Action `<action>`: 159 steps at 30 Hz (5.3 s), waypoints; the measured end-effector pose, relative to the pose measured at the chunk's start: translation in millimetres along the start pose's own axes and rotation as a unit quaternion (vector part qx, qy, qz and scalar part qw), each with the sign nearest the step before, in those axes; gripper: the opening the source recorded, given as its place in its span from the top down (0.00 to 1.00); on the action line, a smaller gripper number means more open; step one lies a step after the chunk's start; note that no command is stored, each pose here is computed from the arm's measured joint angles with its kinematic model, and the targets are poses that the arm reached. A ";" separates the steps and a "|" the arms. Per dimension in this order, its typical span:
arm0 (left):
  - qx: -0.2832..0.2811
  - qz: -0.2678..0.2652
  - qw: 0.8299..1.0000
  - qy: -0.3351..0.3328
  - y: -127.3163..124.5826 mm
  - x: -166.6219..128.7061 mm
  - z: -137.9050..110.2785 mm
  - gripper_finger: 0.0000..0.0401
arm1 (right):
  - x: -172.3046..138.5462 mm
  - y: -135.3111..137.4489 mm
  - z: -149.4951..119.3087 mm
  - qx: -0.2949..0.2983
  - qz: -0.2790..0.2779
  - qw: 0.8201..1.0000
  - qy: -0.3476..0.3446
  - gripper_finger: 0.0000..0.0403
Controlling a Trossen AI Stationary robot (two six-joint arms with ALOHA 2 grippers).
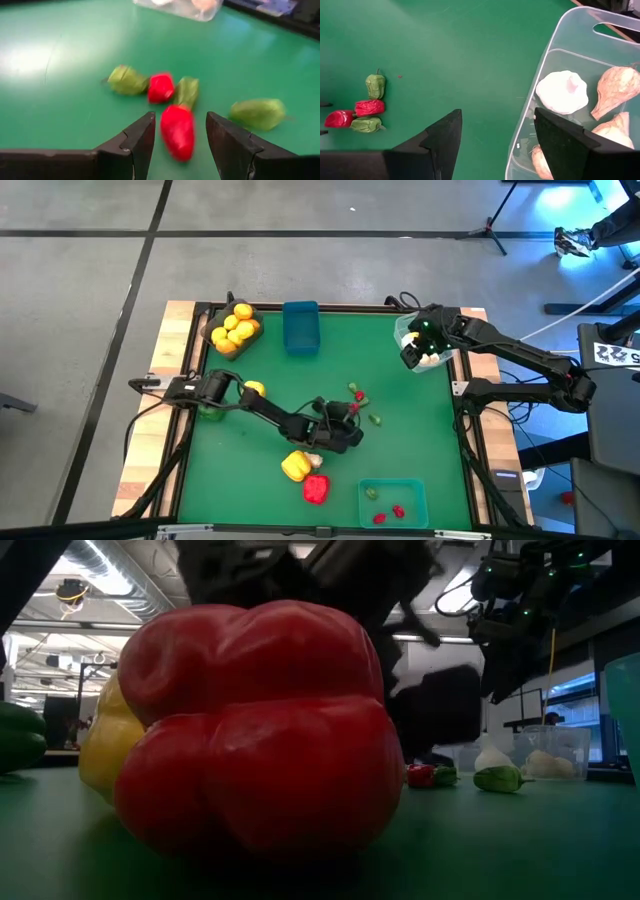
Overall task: Sort produce into baskets
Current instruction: Put the bottom red pepper into light blue bin, then put the top green pepper into light blue bin
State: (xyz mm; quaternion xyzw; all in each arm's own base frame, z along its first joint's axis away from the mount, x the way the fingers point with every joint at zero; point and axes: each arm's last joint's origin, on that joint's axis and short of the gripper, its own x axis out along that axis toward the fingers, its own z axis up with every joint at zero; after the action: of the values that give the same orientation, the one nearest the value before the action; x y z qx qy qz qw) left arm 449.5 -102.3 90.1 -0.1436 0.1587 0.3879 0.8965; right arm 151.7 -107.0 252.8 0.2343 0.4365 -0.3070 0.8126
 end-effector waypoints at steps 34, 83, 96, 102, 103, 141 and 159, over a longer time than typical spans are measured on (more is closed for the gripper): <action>-0.003 -0.046 0.999 0.002 11.1 27.5 -20.8 0.58 | 0.3 0.0 0.2 -0.001 0.000 1.000 -0.002 0.40; 0.060 -0.504 0.859 -0.062 -87.6 -84.8 134.6 0.71 | 0.2 1.0 3.8 -0.003 0.007 1.000 -0.020 0.40; 0.105 -0.510 0.854 -0.023 -131.7 -76.0 89.7 0.71 | 0.2 1.2 3.4 -0.003 0.010 1.000 -0.018 0.40; 0.104 -0.511 0.853 0.017 -137.7 -73.1 53.9 0.71 | 0.2 1.2 3.4 -0.003 0.010 1.000 -0.018 0.40; 0.108 -0.510 0.853 0.021 -138.5 -73.1 47.8 0.71 | 0.2 1.2 3.4 -0.003 0.010 1.000 -0.018 0.40; -0.006 -0.525 0.841 0.127 -130.7 -46.4 43.6 0.67 | 21.2 1.6 -11.5 -0.040 0.073 0.997 -0.004 0.40; 0.037 -0.452 0.883 0.123 -103.1 -51.6 118.1 0.41 | 21.0 1.6 -11.6 -0.042 0.073 0.996 -0.004 0.40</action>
State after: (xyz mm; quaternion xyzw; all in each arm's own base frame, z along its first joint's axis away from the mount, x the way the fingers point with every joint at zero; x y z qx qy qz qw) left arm 512.8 -158.7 231.6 -0.2134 0.2000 -0.0866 0.9523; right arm 155.3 -104.5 229.1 0.2303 0.4274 -0.2295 0.8436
